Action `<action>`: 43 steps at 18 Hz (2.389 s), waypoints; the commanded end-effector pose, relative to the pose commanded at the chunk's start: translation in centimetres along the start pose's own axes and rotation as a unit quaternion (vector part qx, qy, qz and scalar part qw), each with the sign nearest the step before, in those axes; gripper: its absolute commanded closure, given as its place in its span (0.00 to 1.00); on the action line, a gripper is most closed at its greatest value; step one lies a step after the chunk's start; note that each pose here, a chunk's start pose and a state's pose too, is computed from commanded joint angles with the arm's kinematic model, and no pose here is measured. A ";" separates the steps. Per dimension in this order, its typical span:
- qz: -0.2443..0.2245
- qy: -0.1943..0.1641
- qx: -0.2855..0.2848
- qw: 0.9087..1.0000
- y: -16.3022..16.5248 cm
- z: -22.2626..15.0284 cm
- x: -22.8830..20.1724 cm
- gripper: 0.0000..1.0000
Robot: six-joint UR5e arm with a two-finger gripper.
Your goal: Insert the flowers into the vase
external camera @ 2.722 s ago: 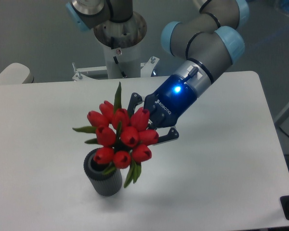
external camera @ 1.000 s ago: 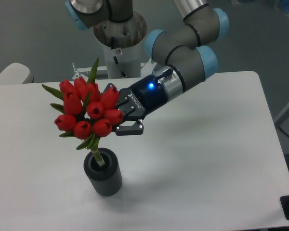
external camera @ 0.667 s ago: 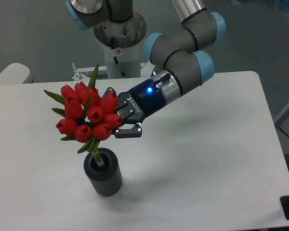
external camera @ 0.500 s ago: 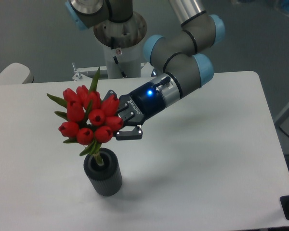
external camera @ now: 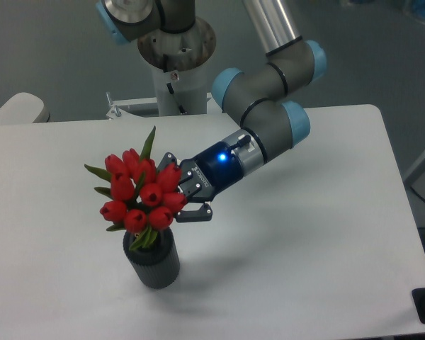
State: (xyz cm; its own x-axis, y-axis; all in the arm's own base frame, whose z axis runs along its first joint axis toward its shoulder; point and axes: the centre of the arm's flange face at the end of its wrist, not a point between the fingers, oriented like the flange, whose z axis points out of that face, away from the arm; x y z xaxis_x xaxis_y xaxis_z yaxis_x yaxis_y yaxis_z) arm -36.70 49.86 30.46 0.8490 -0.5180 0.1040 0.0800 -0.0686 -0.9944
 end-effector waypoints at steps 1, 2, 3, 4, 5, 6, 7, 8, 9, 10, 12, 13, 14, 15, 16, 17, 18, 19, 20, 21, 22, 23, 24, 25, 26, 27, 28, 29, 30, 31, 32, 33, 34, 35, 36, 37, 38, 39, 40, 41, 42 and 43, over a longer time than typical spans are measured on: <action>-0.002 0.000 -0.001 1.000 0.3 0.0 -0.1 0.70; -0.007 -0.001 -0.001 1.000 0.7 -0.1 -0.1 0.70; -0.008 -0.001 -0.001 1.000 0.9 -0.1 -0.1 0.70; -0.009 -0.001 -0.001 1.000 0.9 -0.2 -0.1 0.70; -0.009 -0.002 -0.001 1.000 1.0 -0.2 -0.2 0.70; -0.012 -0.002 -0.002 1.000 1.3 -0.2 -0.2 0.69; -0.012 -0.002 -0.002 1.000 1.6 -0.2 -0.2 0.68; -0.014 -0.002 -0.002 1.000 2.0 -0.2 -0.3 0.68; -0.015 -0.002 -0.002 1.000 2.4 -0.2 -0.3 0.67; -0.018 -0.002 -0.002 1.000 2.7 -0.2 -0.4 0.66; -0.021 -0.002 -0.002 1.000 3.0 -0.2 -0.5 0.62; -0.022 -0.002 -0.002 1.000 3.0 -0.2 -0.5 0.56; -0.025 -0.002 -0.002 1.000 3.2 -0.2 -0.5 0.54; -0.028 -0.002 -0.002 1.000 3.4 -0.2 -0.6 0.42; -0.029 -0.002 -0.002 1.000 3.7 -0.2 -0.7 0.19; -0.032 -0.002 -0.002 0.999 3.9 -0.2 -0.8 0.16; -0.035 -0.002 -0.002 0.999 4.1 -0.2 -0.8 0.03; -0.038 -0.002 -0.002 0.999 4.4 -0.2 -0.9 0.00; -0.038 -0.002 -0.002 0.999 4.4 -0.2 -0.9 0.00; -0.038 -0.002 -0.002 0.999 4.4 -0.2 -0.9 0.00; -0.038 -0.002 -0.002 0.999 4.4 -0.2 -0.9 0.00; -0.038 -0.002 -0.002 0.999 4.4 -0.2 -0.9 0.00; -0.038 -0.002 -0.002 0.999 4.5 -0.2 -0.9 0.00; -0.037 -0.002 -0.002 0.999 4.5 -0.2 -0.9 0.00; -0.038 -0.002 -0.002 0.999 4.7 -0.2 -0.9 0.00; -0.037 -0.002 -0.002 0.999 4.6 -0.2 -1.0 0.00; -0.036 -0.002 -0.002 0.999 4.6 -0.2 -1.0 0.00; -0.036 -0.002 -0.003 0.999 4.6 -0.2 -1.0 0.00; -0.036 -0.003 -0.003 0.999 4.7 -0.3 -1.1 0.00; -0.035 -0.004 -0.003 0.999 4.7 -0.5 -1.1 0.00; -0.032 -0.008 -0.003 0.999 4.6 -0.9 -1.2 0.00; -0.023 -0.014 -0.004 1.000 4.5 -1.5 -1.5 0.00; -0.019 -0.023 -0.005 1.000 4.4 -2.6 -1.7 0.00; -0.018 -0.035 -0.005 0.999 4.7 -4.0 -1.9 0.00; -0.001 -0.054 -0.010 0.999 4.9 -6.1 -2.2 0.00; 0.011 -0.067 -0.019 0.997 4.5 -7.7 -2.4 0.00; 0.019 -0.082 -0.032 0.996 4.0 -9.2 -2.4 0.00; 0.030 -0.095 -0.048 0.994 3.0 -10.6 -2.4 0.00; 0.038 -0.106 -0.064 0.992 2.1 -11.6 -2.3 0.00; 0.047 -0.118 -0.080 0.989 1.1 -12.7 -2.1 0.00; 0.056 -0.128 -0.094 0.986 0.1 -13.6 -1.8 0.00; 0.067 -0.137 -0.112 0.982 -1.1 -14.2 -1.3 0.00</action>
State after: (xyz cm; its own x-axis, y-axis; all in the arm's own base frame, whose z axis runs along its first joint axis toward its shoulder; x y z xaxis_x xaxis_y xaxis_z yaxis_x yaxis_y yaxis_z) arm -45.31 38.47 31.70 0.9551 -0.2884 -0.0673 -0.1335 -0.2165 -0.9671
